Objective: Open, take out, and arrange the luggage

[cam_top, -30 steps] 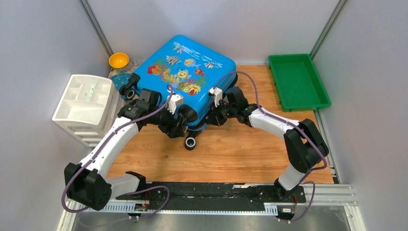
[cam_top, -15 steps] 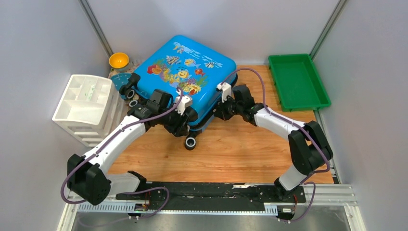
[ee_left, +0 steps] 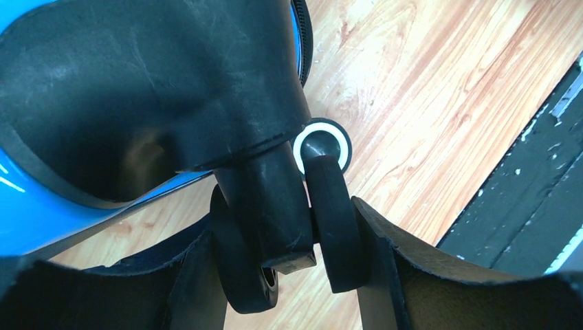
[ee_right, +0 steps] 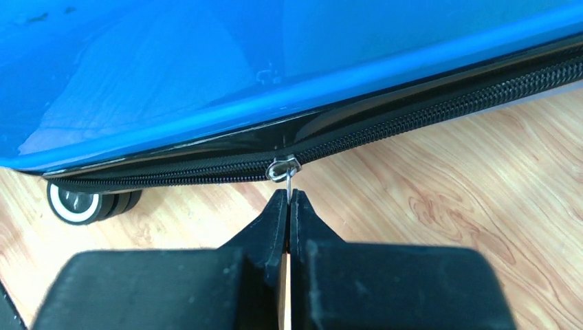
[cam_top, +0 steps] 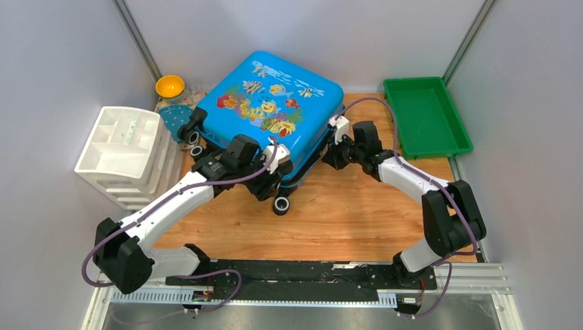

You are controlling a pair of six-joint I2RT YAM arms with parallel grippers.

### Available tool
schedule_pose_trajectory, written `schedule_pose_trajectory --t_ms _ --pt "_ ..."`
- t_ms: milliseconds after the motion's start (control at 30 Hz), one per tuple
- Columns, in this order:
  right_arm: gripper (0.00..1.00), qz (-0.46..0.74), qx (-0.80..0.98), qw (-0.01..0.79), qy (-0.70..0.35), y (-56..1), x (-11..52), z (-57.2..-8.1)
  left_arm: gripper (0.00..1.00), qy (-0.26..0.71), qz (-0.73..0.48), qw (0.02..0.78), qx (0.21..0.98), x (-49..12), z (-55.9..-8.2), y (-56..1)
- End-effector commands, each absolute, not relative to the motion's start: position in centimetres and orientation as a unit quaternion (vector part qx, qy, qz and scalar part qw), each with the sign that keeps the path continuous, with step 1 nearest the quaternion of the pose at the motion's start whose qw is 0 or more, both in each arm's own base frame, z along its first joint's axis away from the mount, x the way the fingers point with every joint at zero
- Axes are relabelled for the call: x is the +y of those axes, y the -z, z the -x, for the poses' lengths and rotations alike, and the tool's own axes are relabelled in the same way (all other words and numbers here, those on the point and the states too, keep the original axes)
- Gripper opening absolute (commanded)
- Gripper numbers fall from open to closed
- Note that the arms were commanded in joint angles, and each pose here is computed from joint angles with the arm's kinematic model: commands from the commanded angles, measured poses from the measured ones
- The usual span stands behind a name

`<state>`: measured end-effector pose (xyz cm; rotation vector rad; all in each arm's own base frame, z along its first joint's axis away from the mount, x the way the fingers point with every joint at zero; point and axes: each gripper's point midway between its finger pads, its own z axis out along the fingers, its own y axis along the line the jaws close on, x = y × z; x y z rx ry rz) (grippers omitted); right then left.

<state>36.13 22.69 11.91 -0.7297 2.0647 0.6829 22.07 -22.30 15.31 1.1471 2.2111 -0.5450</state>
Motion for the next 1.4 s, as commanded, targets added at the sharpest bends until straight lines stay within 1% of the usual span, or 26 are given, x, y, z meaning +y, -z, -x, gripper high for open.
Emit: schedule_pose_trajectory --t_ms 0,100,200,400,533,567,667,700,733,800,833,967,1000,1067,1100,1167,1200,1233,1300,1367 --pt "0.0 0.285 0.8 0.473 -0.234 -15.5 19.6 -36.6 0.0 0.25 -0.576 0.196 0.753 -20.9 -14.6 -12.2" --pt "0.0 0.282 0.802 0.475 -0.226 -15.7 18.8 -35.6 0.0 0.224 -0.579 0.193 0.76 -18.9 -14.1 -11.8" --pt "0.0 0.261 0.814 0.474 -0.209 -15.3 17.0 -36.3 0.0 0.217 -0.552 0.185 0.783 -17.4 -14.0 -11.6" --pt "0.0 0.252 0.819 0.493 -0.153 -15.6 11.5 -40.3 0.0 0.181 -0.461 0.201 0.845 -14.2 -18.4 -12.2" --pt "0.0 0.253 0.82 0.499 -0.119 -15.7 7.4 -42.5 0.0 0.162 -0.438 0.199 0.862 -12.6 -20.0 -12.0" --pt "0.0 0.245 0.819 0.51 -0.101 -16.5 5.2 -43.6 0.0 0.157 -0.424 0.201 0.869 -11.9 -20.6 -11.9" --pt "0.0 0.231 0.824 0.51 -0.091 -16.1 2.8 -45.5 0.0 0.137 -0.405 0.195 0.883 -10.3 -21.7 -11.3" --pt "0.0 0.229 0.815 0.525 -0.089 -17.4 2.4 -46.8 0.0 0.126 -0.398 0.195 0.887 -9.5 -22.2 -11.2" --pt "0.0 0.225 0.819 0.519 -0.093 -16.5 2.2 -47.5 0.0 0.119 -0.396 0.194 0.89 -9.2 -22.6 -11.1" --pt "0.0 0.228 0.805 0.537 -0.109 -17.8 2.7 -49.2 0.0 0.111 -0.392 0.195 0.892 -9.0 -23.5 -11.2" --pt "0.0 0.229 0.804 0.535 -0.122 -17.2 3.0 -49.9 0.0 0.108 -0.393 0.197 0.892 -9.0 -24.0 -11.2" --pt "0.0 0.252 0.776 0.552 -0.173 -17.6 5.0 -52.3 0.0 0.08 -0.404 0.197 0.89 -8.4 -26.1 -11.3" --pt "0.0 0.255 0.775 0.547 -0.186 -16.7 5.3 -52.9 0.0 0.078 -0.405 0.198 0.889 -8.3 -26.4 -11.3" --pt "0.0 0.269 0.759 0.558 -0.2 -17.4 5.9 -54.0 0.0 0.073 -0.404 0.196 0.891 -8.1 -27.0 -11.1" --pt "0.0 0.277 0.753 0.552 -0.226 -16.5 6.6 -54.2 0.0 0.073 -0.406 0.196 0.889 -8.1 -27.1 -11.0" --pt "0.0 0.286 0.737 0.554 -0.261 -17.4 7.7 -55.0 0.0 0.07 -0.415 0.187 0.888 -7.9 -27.1 -10.4" --pt "0.0 0.284 0.741 0.542 -0.277 -16.0 8.1 -55.4 0.0 0.067 -0.418 0.185 0.887 -7.8 -27.2 -10.2" --pt "0.0 0.283 0.735 0.545 -0.288 -17.0 8.6 -56.1 0.0 0.067 -0.422 0.181 0.886 -7.8 -27.1 -10.1" --pt "0.0 0.282 0.734 0.534 -0.312 -15.9 9.6 -56.7 0.0 0.067 -0.43 0.182 0.882 -7.8 -27.4 -10.1" --pt "0.0 0.279 0.726 0.531 -0.337 -16.3 10.9 -57.0 0.0 0.08 -0.434 0.182 0.879 -8.4 -27.6 -10.2"
